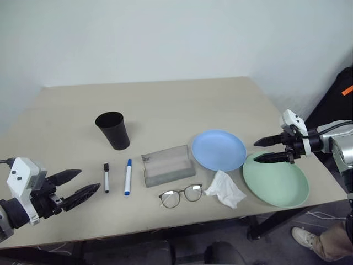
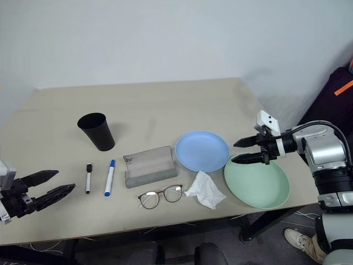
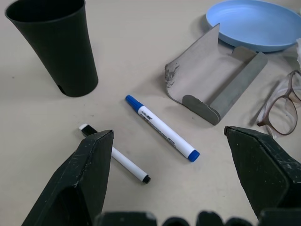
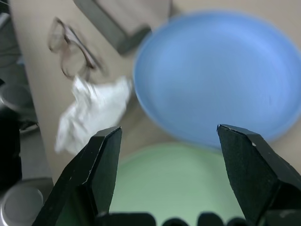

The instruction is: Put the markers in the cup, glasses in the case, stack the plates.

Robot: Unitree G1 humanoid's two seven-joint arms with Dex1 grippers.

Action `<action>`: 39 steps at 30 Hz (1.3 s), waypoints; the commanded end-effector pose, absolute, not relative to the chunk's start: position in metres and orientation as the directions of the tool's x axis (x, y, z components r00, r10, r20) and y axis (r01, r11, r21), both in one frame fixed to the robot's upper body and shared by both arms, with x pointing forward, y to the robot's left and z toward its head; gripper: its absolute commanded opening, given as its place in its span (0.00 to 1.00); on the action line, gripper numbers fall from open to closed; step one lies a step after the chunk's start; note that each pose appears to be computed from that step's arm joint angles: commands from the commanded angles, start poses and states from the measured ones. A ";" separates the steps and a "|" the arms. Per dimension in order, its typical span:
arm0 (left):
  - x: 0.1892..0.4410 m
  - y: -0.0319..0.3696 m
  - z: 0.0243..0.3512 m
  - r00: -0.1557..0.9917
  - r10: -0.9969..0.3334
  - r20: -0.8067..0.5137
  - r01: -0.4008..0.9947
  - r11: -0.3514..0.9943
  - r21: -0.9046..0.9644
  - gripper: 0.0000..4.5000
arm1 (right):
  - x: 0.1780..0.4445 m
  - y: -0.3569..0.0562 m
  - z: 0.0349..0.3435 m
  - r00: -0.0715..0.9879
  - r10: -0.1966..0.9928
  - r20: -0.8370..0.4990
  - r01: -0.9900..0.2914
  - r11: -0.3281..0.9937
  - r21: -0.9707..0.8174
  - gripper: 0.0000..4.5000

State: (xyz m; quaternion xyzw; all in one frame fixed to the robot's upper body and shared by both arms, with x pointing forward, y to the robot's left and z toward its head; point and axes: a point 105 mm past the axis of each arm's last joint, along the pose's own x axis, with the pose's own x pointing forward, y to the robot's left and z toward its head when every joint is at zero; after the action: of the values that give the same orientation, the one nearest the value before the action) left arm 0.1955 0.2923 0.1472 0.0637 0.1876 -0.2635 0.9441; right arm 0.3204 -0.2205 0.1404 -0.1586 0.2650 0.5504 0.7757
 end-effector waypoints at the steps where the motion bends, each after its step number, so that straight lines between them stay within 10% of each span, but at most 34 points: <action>1: 0.200 0.290 0.152 0.805 -0.469 -0.363 0.523 0.850 0.060 0.89 | 0.325 -0.249 0.151 0.390 0.703 -0.595 -0.880 0.475 -0.015 0.78; 11: 0.194 0.289 0.146 0.811 -0.463 -0.359 0.510 0.859 0.042 0.89 | 0.317 -0.323 0.126 0.583 0.514 -0.630 -0.661 0.750 0.000 0.78; 26: 0.191 0.292 0.147 0.809 -0.457 -0.370 0.507 0.861 0.044 0.89 | 0.312 -0.346 0.083 0.575 0.434 -0.694 -0.544 0.836 0.073 0.78; 39: 0.187 0.294 0.146 0.815 -0.444 -0.373 0.493 0.869 0.043 0.89 | 0.319 -0.337 0.083 0.567 0.457 -0.685 -0.550 0.830 0.098 0.00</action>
State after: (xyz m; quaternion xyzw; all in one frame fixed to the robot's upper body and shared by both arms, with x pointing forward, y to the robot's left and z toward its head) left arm 0.1863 0.2939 0.1356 0.0508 0.1969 -0.2482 0.9471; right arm 0.3147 -0.3380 0.0738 -0.0548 0.3796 0.2822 0.8794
